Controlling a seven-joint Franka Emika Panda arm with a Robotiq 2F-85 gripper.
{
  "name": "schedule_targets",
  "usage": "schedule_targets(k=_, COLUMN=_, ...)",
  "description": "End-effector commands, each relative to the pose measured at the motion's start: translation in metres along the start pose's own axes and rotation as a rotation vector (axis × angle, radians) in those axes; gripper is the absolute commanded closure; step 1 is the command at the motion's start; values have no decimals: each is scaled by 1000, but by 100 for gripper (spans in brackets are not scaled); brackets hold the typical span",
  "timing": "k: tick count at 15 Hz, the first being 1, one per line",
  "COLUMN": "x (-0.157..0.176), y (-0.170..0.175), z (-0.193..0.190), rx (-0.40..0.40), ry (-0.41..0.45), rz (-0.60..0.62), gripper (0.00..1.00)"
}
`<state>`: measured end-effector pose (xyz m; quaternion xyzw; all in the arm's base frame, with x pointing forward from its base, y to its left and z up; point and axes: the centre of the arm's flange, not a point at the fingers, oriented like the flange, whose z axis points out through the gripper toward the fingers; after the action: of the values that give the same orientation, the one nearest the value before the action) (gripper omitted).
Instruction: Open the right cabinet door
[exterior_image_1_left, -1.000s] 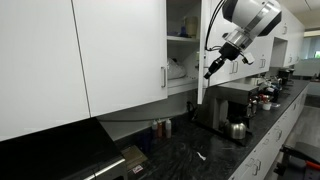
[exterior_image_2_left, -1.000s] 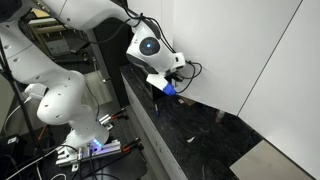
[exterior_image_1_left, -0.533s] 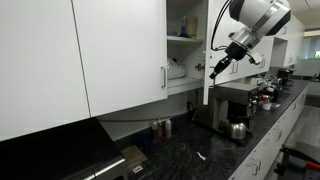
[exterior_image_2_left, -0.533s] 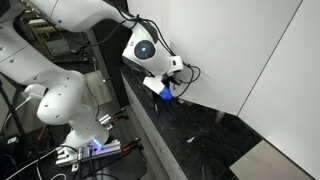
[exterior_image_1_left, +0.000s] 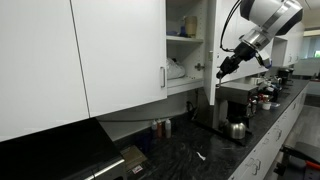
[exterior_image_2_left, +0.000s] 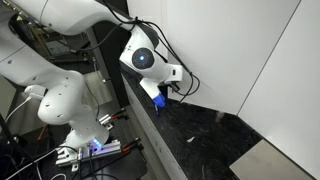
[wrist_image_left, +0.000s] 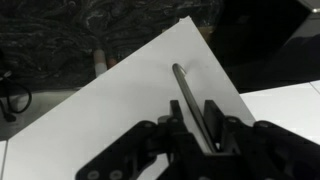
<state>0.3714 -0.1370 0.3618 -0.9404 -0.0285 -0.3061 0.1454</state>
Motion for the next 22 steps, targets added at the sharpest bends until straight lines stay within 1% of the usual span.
schedule_targets(k=1, x=0, y=21, z=-25, rx=3, ry=78, rz=180, gripper=39)
schedule_targets(k=6, x=-15, y=36, z=-38, rx=13, ry=101, rz=300, gripper=4)
schedule_targets(k=7, x=-18, y=39, z=-42, rx=13, ry=107, rz=317, gripper=1)
schedule_targets(k=8, x=-20, y=42, z=-48, rx=15, ry=112, rz=334, gripper=0)
schedule_targets(k=12, x=-29, y=55, z=-66, rx=13, ry=130, rz=397, gripper=0)
schedule_targets(k=14, x=-32, y=60, z=-73, rx=6, ry=126, rz=424, gripper=0)
schedule_targets(k=16, x=-35, y=66, z=-79, rx=19, ry=110, rz=436, gripper=0)
schedule_targets(k=18, x=-37, y=72, z=-84, rx=56, ry=76, rz=445, gripper=0)
schedule_targets(k=22, x=-30, y=75, z=-93, rx=189, ry=-7, rz=443, gripper=0)
